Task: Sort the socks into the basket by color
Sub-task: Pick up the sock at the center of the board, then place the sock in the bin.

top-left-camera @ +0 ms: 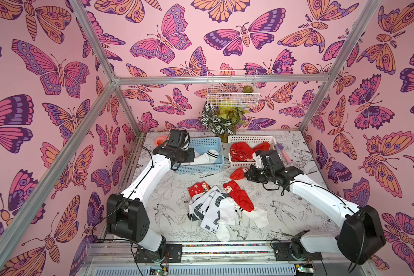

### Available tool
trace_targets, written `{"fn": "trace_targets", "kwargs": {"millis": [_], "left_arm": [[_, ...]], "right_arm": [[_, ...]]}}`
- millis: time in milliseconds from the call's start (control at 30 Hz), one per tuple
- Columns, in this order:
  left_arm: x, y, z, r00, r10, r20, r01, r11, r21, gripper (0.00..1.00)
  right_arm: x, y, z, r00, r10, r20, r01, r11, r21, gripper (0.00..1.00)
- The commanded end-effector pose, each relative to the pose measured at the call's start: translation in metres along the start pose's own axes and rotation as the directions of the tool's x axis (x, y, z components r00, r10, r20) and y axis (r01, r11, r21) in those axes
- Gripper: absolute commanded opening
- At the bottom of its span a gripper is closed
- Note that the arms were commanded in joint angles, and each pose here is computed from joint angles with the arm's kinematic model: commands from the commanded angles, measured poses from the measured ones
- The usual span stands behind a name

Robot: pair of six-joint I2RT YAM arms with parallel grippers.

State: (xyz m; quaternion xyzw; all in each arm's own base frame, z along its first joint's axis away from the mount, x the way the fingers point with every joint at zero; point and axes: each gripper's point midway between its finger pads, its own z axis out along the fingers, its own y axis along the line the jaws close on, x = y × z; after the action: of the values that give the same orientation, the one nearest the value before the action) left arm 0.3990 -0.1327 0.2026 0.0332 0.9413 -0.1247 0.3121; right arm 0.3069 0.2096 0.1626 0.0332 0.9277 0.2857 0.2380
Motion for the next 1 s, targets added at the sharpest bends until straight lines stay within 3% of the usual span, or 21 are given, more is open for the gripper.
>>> {"fn": "trace_targets", "kwargs": {"millis": [0, 400, 967], "left_arm": [[0.005, 0.001, -0.004, 1.0, 0.007, -0.005, -0.007, 1.0, 0.002, 0.41], [0.006, 0.003, -0.003, 1.0, 0.007, -0.007, -0.007, 1.0, -0.004, 0.41], [0.011, 0.004, 0.005, 1.0, 0.005, -0.03, -0.006, 1.0, -0.009, 0.41]], "right_arm": [[-0.012, 0.01, -0.016, 0.998, -0.047, 0.036, 0.047, 0.999, 0.002, 0.0], [-0.052, 0.013, -0.044, 0.988, -0.076, 0.138, 0.076, 0.997, 0.003, 0.0], [-0.128, -0.033, -0.054, 0.964, -0.04, 0.264, 0.027, 0.998, 0.052, 0.0]]}}
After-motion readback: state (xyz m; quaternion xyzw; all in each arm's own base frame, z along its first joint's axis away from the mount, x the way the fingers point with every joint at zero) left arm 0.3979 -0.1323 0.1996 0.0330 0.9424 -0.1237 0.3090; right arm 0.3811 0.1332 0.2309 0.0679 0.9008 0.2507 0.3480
